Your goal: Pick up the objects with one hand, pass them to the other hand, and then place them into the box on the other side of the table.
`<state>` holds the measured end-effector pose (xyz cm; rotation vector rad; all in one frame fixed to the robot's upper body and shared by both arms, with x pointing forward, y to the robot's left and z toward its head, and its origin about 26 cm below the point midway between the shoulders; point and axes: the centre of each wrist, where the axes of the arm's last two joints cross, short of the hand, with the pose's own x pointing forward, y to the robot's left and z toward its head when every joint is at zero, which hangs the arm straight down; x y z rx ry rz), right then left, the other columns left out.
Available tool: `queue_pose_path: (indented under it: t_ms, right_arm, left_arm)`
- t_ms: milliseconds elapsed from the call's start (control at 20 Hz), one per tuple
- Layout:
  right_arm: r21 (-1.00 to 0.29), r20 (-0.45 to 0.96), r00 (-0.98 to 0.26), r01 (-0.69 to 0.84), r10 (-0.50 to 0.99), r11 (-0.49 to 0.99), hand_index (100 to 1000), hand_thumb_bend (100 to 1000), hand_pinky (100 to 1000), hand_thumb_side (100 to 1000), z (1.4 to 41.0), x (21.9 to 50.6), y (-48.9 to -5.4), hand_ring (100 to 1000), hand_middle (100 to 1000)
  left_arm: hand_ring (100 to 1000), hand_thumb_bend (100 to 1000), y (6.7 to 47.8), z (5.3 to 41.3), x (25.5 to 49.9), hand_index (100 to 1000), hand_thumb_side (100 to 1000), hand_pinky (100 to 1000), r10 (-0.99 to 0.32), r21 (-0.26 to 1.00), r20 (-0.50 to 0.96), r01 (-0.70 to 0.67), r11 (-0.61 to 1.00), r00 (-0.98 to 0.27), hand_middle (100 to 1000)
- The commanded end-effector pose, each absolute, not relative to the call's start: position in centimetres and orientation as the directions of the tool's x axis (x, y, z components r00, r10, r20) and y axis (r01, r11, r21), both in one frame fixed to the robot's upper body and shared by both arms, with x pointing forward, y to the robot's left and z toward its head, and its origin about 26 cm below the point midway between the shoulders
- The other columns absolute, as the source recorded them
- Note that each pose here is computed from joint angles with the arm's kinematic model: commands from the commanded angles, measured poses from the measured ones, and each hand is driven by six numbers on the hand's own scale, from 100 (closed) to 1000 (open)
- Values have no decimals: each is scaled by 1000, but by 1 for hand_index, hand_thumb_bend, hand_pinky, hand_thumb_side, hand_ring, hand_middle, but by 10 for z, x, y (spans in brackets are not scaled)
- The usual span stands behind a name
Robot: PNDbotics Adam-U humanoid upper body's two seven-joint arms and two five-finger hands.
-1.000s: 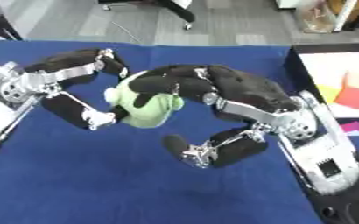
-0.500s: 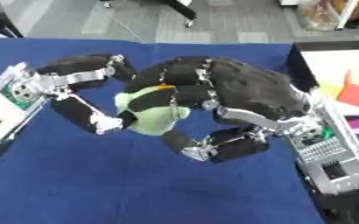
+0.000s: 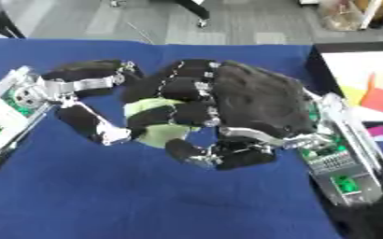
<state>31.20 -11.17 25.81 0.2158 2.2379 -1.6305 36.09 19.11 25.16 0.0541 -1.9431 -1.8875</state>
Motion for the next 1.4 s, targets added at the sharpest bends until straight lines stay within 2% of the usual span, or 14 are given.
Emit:
queue_pose_path:
  t_ms: [50,550,1100,1400]
  right_arm:
    - [-881,-396,-914,350,-90,317,878,100,812,100,261,313,-109,852,869]
    - [-904,-370,-926,341,-72,258,897,100,816,100,251,319,-109,867,869]
    - [-899,-396,-918,382,-24,214,881,100,788,100,252,318,-113,854,894]
    - [-890,-418,-908,408,-8,200,875,100,765,100,252,319,-114,836,890]
  left_arm:
    - [430,100,192,266,356,494,423,680,-305,972,233,223,69,-923,324]
    - [436,100,190,272,347,498,350,686,-276,991,130,115,70,-952,328]
    - [436,100,203,260,351,498,343,686,-310,995,101,96,33,-945,327]
    - [434,100,206,257,351,496,380,685,-306,991,129,129,20,-943,326]
